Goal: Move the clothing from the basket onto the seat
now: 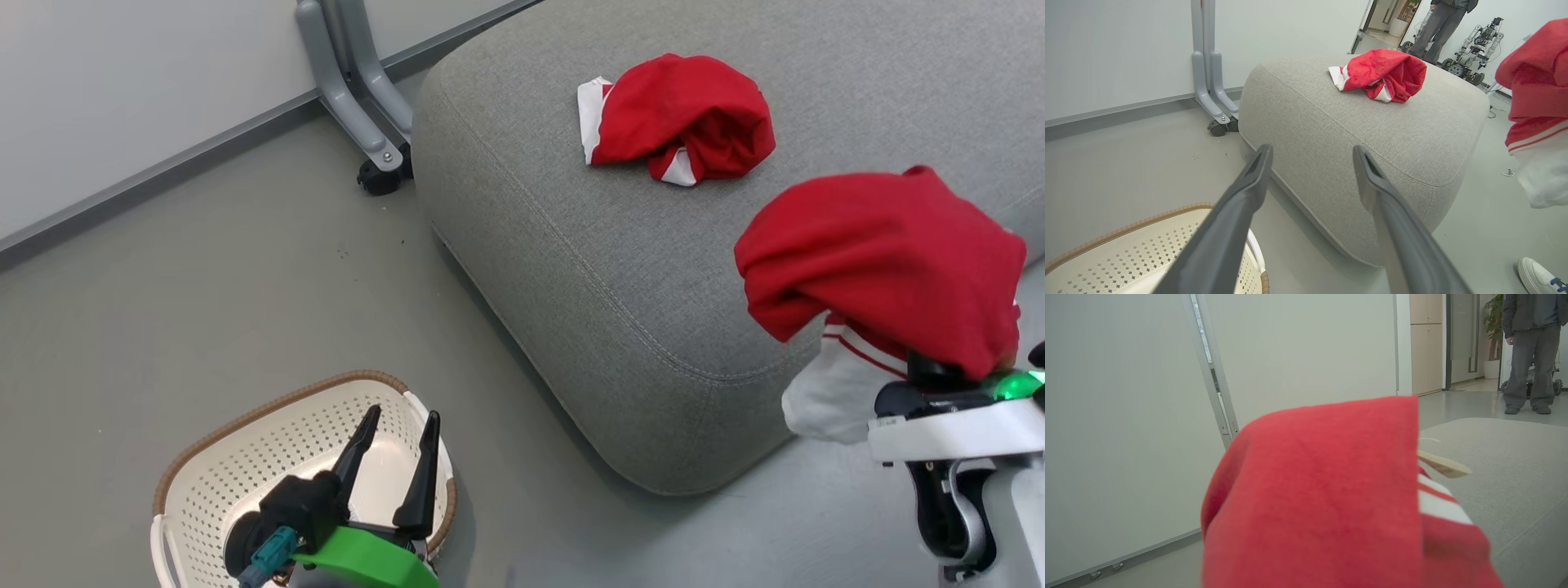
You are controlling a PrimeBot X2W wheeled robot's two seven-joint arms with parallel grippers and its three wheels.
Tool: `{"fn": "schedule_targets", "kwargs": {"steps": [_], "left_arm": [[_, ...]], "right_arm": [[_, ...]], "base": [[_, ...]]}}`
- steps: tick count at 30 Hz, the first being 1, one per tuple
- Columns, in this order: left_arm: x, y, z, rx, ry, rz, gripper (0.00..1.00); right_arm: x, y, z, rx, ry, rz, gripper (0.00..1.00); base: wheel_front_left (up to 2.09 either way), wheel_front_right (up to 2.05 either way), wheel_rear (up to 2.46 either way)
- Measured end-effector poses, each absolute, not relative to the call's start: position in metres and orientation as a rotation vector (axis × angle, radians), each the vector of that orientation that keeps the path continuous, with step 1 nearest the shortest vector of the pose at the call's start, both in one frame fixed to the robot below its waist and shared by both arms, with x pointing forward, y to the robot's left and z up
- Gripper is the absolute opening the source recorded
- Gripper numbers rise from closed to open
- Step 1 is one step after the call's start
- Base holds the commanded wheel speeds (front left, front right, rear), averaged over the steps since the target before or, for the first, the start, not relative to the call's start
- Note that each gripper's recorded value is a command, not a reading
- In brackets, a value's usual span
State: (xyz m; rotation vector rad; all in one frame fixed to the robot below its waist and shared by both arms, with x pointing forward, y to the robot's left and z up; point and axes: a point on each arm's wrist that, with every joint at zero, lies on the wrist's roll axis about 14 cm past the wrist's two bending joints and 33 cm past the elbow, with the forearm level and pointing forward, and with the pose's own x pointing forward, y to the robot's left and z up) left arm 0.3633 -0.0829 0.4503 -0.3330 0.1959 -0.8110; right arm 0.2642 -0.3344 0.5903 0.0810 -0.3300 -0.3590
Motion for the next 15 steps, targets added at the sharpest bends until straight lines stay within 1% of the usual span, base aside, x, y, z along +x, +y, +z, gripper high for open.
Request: {"fn": "schedule_targets", "kwargs": {"steps": [5, 8, 15], "left_arm": [[0.364, -0.086, 0.442, -0.313, 0.207, -0.844, 1.00], [0.368, -0.092, 0.437, -0.295, 0.204, -0.889, 1.00], [0.396, -0.103, 0.432, -0.317, 0.170, -0.930, 1.00]], "right_arm": [[0.289, -0.343, 0.623, 0.000, -0.384, -0.318, 0.00], [0.303, -0.361, 0.653, -0.040, -0.453, -0.343, 0.00], [0.357, -0.382, 0.713, -0.191, -0.553, -0.317, 0.00]], "base": [[0.00, 0.00, 0.00], [0.00, 0.00, 0.00], [0.00, 0.00, 0.00]]}}
